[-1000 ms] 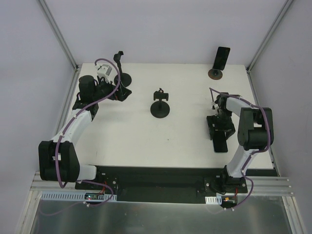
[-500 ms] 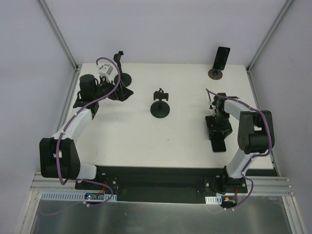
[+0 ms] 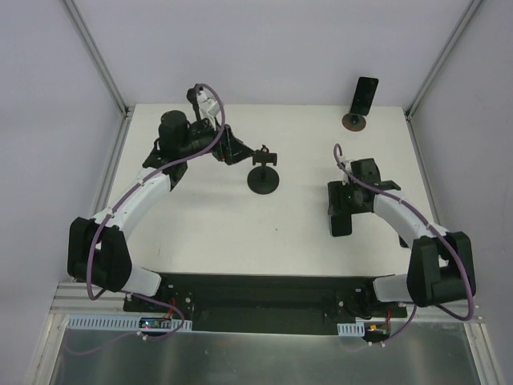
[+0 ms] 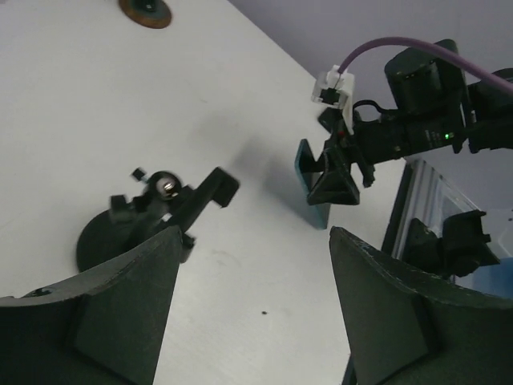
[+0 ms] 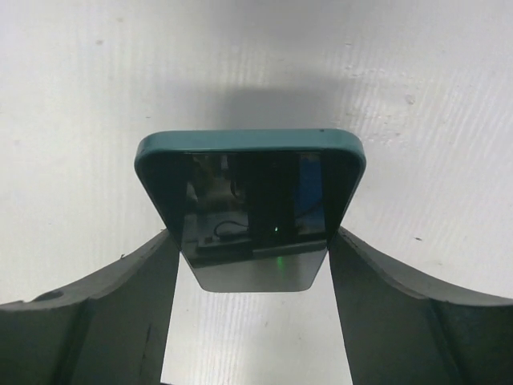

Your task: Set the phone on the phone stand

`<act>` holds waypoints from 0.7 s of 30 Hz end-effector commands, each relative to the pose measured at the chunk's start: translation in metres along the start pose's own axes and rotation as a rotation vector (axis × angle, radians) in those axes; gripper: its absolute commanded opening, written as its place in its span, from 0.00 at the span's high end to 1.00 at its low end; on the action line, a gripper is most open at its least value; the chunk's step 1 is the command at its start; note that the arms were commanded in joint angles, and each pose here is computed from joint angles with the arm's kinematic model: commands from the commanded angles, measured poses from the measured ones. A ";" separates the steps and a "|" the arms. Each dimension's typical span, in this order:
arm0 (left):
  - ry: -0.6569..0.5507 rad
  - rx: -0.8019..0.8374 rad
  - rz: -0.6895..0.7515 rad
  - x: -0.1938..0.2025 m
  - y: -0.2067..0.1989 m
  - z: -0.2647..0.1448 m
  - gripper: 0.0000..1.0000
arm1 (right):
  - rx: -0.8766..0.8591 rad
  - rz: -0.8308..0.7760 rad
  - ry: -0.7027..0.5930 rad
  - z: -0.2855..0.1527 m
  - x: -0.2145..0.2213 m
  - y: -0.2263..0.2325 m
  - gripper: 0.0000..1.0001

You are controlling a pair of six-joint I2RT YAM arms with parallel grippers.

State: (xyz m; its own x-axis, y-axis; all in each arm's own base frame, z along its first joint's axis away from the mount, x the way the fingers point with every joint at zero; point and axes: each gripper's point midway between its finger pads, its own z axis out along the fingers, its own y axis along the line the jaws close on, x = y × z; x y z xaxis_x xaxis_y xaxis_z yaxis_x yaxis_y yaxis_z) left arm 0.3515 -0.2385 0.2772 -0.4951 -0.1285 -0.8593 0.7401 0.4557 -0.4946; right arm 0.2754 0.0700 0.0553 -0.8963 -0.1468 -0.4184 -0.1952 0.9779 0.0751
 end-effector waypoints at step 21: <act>0.122 0.451 0.116 0.034 -0.168 0.130 0.34 | -0.294 -0.125 -0.754 -0.165 -0.087 0.083 0.99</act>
State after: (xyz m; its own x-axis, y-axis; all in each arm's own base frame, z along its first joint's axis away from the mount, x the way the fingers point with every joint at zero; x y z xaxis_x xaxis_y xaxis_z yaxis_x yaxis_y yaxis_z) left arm 0.2717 -0.4183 0.2792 -0.5183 0.0781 -0.8516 0.8547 0.0811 -0.5127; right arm 0.2694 0.1266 0.2033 -0.4612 -0.0473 -0.8860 -0.4220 0.8901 0.1721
